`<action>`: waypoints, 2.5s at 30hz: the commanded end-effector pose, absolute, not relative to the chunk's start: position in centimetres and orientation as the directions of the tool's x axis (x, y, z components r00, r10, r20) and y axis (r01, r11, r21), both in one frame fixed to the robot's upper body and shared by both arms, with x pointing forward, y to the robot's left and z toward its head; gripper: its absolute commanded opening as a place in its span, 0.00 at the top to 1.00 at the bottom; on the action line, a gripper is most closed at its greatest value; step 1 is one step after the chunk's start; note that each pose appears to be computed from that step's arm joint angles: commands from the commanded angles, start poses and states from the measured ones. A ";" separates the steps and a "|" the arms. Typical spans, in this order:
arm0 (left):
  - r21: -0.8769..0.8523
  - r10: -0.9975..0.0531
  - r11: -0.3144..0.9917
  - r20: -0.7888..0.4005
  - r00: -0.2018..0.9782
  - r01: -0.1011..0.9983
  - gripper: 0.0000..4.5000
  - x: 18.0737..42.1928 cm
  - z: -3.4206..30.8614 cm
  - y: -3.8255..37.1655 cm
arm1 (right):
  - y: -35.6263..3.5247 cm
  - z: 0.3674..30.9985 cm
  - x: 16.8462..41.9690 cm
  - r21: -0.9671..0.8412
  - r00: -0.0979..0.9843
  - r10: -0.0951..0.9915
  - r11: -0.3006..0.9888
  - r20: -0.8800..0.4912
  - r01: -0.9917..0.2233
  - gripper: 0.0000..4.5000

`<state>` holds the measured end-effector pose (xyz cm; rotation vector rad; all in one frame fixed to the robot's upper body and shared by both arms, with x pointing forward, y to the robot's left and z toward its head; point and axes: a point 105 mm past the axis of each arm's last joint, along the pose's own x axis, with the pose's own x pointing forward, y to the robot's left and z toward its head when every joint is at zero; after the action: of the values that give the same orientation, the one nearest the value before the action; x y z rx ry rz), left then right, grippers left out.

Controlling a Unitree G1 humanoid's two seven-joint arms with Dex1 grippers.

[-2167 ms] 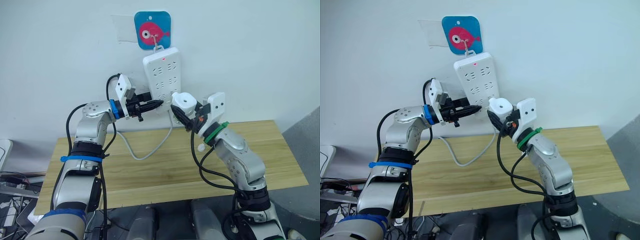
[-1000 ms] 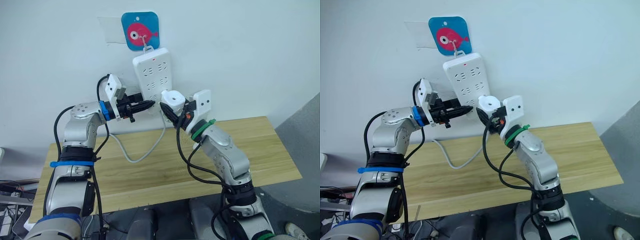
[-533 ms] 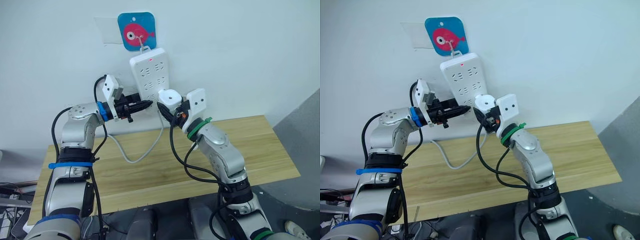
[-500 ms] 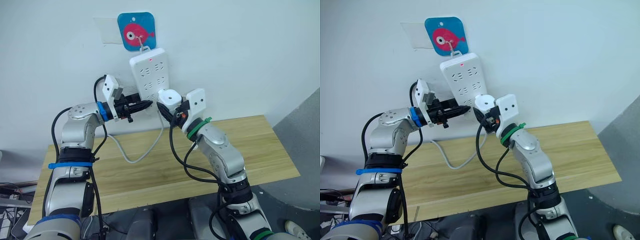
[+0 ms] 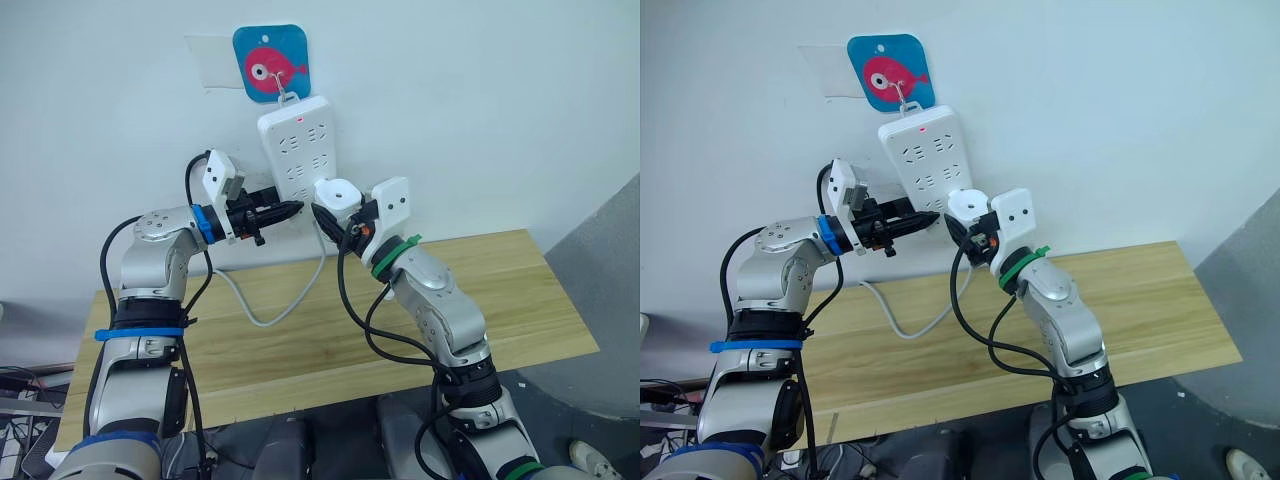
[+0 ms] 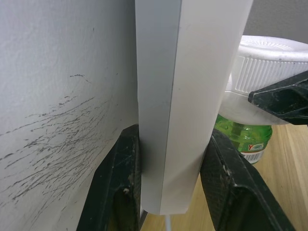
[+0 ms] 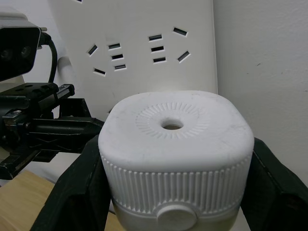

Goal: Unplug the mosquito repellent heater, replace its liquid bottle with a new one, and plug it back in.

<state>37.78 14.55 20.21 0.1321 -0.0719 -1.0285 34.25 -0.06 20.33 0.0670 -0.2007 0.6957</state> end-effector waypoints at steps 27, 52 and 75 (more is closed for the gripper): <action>0.180 -0.926 0.365 -0.026 0.376 0.913 0.71 36.8 19.6 12.1 | -5.3 21.0 29.8 -0.065 0.666 0.733 0.678 0.139 -0.732 0.01; 0.244 -0.847 0.514 -0.008 0.531 0.822 0.00 28.9 20.9 16.2 | -5.2 20.2 28.7 -0.089 0.434 0.899 0.438 0.058 -0.895 0.99; 0.210 -0.834 0.541 0.010 0.552 0.814 0.00 26.2 20.5 14.0 | -4.3 19.9 31.5 -0.131 0.541 0.839 0.543 0.049 -0.830 0.99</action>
<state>26.73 14.38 19.73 0.1659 -0.0818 -0.9658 31.62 -4.20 18.84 -0.0873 -0.0594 1.0023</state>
